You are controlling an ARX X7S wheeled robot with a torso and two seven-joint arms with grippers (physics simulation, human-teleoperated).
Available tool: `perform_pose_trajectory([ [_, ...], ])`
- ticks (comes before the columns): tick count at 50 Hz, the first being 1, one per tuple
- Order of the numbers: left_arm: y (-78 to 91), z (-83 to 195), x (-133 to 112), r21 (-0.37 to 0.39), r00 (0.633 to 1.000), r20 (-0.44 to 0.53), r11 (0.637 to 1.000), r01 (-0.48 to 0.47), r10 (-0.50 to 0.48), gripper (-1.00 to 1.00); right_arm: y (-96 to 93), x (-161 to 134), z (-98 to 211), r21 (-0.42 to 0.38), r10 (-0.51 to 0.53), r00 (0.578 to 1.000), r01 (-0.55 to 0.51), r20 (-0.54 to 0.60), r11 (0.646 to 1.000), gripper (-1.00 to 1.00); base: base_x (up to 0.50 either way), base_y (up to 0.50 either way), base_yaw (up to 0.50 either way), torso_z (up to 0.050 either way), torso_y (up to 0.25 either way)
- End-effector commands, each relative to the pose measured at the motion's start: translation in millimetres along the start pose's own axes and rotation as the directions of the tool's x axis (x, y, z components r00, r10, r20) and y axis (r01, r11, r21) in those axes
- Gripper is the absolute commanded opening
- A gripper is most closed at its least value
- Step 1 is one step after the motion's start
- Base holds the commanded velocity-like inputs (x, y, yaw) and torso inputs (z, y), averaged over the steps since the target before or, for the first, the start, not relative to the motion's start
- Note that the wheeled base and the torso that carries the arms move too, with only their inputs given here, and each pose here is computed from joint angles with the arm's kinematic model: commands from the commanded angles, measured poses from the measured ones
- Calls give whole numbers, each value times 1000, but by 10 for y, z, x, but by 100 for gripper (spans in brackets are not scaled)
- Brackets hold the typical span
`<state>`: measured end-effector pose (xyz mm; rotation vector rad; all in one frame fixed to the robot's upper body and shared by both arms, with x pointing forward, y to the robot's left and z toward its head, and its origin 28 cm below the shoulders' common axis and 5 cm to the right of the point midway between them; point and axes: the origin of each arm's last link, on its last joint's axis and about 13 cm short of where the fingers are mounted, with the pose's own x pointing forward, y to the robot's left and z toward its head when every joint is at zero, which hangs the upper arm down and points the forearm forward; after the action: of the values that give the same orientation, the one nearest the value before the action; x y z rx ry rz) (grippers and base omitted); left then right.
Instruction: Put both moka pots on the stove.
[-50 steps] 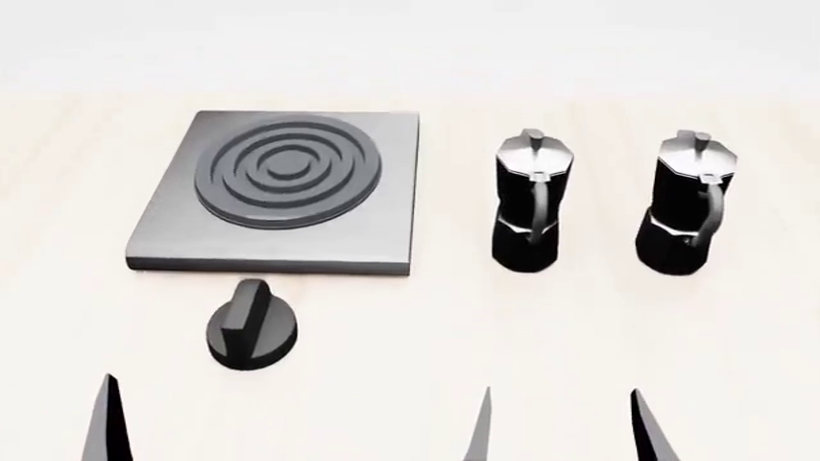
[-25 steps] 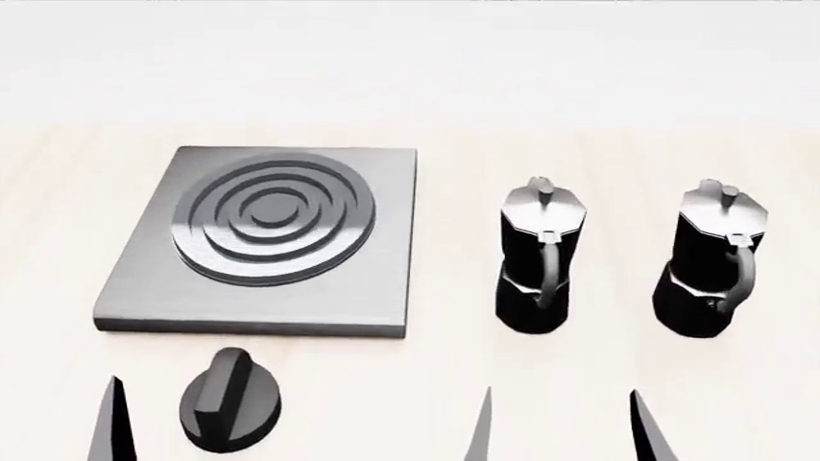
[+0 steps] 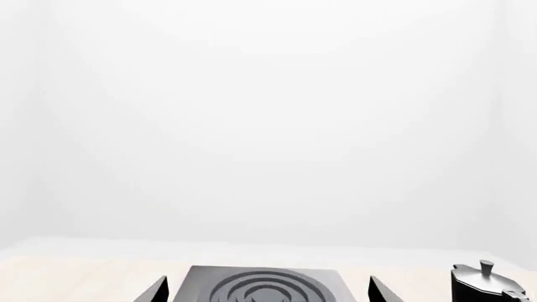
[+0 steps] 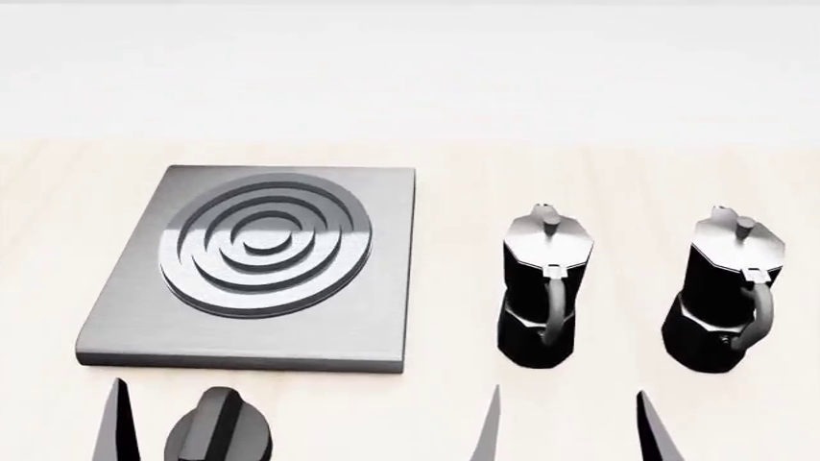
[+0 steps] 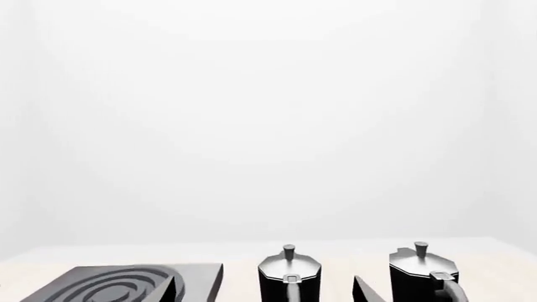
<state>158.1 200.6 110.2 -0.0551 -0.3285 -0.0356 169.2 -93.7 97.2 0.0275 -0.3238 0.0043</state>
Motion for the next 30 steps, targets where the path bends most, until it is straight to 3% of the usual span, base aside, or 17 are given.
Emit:
perform_pose_trajectory([
  [1, -5, -4, -3, 1, 1000, -3, 1000, 3, -3, 100, -4, 2, -21, 3, 7, 1000, -7, -10, 1000, 100, 0, 0, 0, 0, 0],
  [30, -18, -4, -14, 0, 1000, -3, 1000, 9, -9, 100, -2, -5, -30, -3, 9, 1000, -9, -9, 1000, 100, 0, 143, 0, 0, 0],
])
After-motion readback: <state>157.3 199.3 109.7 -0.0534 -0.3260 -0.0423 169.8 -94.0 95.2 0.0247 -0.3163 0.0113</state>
